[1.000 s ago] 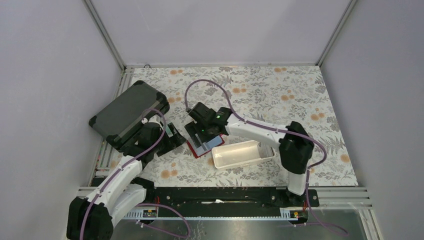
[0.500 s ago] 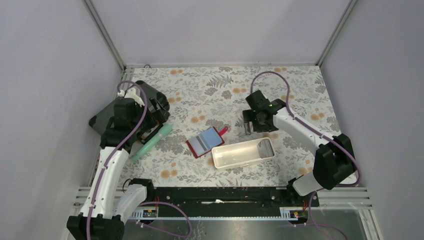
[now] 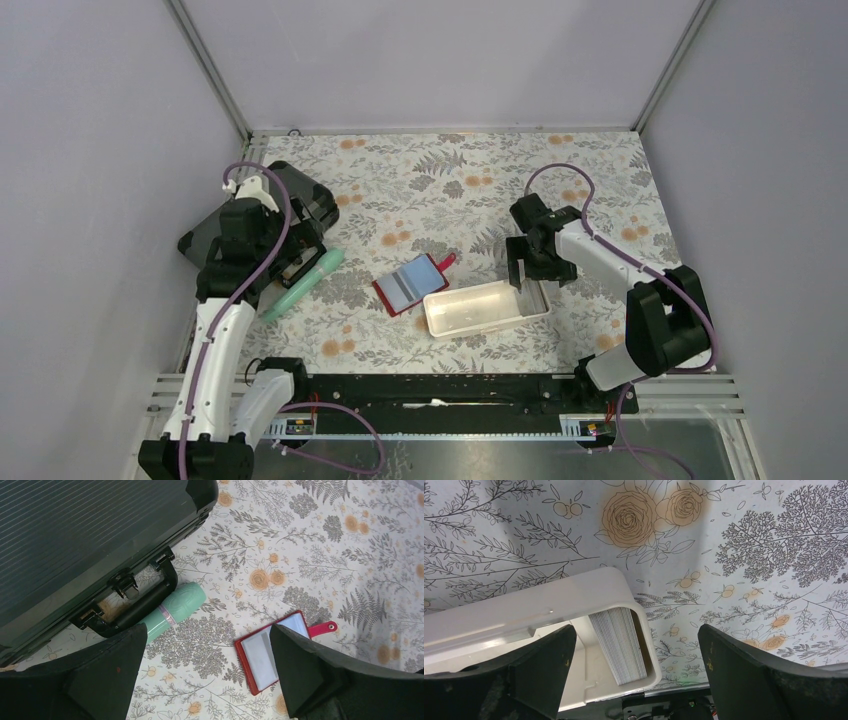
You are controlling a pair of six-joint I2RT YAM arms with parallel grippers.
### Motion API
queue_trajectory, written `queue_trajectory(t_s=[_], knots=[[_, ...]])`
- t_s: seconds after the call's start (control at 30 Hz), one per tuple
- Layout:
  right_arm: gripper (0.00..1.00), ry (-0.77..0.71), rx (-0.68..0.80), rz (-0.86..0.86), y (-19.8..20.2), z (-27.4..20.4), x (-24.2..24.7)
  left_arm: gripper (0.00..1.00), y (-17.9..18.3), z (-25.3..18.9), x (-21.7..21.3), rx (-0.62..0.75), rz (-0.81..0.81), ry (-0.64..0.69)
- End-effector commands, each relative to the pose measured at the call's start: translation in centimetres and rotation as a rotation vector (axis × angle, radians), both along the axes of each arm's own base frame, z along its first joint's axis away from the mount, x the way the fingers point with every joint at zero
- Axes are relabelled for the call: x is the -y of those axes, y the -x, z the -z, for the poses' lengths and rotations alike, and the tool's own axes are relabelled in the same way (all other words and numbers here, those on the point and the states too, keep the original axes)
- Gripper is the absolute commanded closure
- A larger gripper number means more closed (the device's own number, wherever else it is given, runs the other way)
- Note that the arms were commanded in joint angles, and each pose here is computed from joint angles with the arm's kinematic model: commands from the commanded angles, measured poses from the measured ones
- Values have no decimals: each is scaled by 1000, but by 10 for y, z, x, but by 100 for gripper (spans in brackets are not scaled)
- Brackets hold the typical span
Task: Put the credit cards into the card holder
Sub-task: Pick up the credit card from the storage box.
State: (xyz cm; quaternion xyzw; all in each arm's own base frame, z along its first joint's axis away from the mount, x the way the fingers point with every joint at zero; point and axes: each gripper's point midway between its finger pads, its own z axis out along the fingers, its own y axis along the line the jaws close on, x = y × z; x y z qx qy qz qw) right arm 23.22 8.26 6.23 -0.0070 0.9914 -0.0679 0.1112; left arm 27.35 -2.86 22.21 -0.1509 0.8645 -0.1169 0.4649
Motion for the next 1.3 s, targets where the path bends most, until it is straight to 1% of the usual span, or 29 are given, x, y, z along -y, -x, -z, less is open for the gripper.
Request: queue_trajectory(t_s=[0.0, 0.1, 0.2, 0.43, 0.63, 0.87, 1.13, 1.27], knots=[[0, -27, 8, 29, 3, -4, -1, 1, -7, -5, -12, 56, -33, -47], [1, -26, 8, 32, 3, -4, -1, 1, -8, -2, -13, 50, -40, -47], [4, -23, -16, 46, 7, 5, -1, 1, -8, -1, -13, 49, -37, -47], [7, 33, -29, 73, 8, 14, 8, 1, -7, 1, -13, 48, -32, -52], [12, 78, -6, 87, 4, 5, 15, 1, -7, 1, -12, 48, -27, -50], [20, 107, 13, 88, 1, -6, 21, 1, -6, 0, -10, 55, -22, -43], [28, 73, 30, 81, -4, -15, 14, 1, -6, 1, -7, 52, -7, -31], [36, 64, 30, 78, -4, -16, 13, 1, -6, 3, -5, 44, 2, -26]])
